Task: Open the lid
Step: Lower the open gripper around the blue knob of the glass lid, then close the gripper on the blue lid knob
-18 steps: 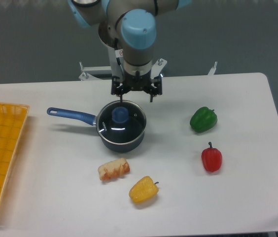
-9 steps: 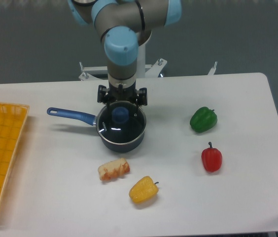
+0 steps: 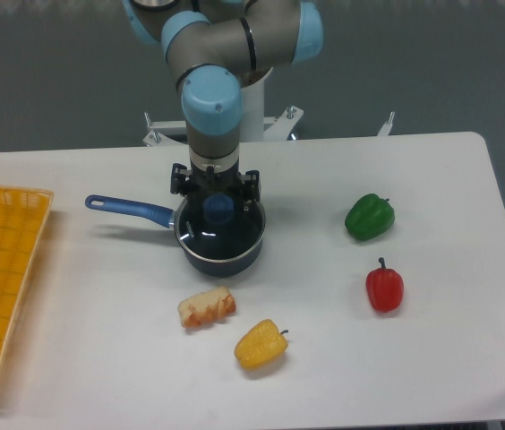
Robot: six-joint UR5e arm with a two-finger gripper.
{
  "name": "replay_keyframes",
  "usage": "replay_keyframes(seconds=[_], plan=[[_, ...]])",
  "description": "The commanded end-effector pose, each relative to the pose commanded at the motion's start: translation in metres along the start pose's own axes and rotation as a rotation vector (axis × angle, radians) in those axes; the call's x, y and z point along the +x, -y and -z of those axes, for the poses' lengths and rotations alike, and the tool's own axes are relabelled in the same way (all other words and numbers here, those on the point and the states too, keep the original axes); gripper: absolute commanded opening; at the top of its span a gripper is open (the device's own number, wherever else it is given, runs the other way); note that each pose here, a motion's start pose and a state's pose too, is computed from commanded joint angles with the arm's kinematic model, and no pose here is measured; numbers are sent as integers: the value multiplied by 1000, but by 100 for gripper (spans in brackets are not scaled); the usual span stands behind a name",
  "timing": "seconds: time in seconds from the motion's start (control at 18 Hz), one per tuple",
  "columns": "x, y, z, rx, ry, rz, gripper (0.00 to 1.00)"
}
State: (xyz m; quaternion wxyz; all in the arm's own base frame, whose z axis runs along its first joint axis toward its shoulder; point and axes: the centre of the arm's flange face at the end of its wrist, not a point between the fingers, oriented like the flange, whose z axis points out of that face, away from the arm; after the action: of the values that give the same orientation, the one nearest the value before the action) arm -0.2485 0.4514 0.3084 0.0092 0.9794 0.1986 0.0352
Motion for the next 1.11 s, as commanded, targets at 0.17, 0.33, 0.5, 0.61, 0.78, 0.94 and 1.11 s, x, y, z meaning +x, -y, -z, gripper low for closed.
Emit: replay_keyframes(seconds=[0.17,0.33,0.5,0.61,0.78,0.94,1.11], plan=[[2,2,-6,-12,-3,-6,100],[5,5,-12,-17,19,-15,100],[5,3,-25,-27,42,-10,100],[6,3,-26,-32,47,-17,100],[7,3,-27,-33,46,-17,100],[11,3,-26,-31,48,-27,100],[11,3,-24,-29,50,-30,96]])
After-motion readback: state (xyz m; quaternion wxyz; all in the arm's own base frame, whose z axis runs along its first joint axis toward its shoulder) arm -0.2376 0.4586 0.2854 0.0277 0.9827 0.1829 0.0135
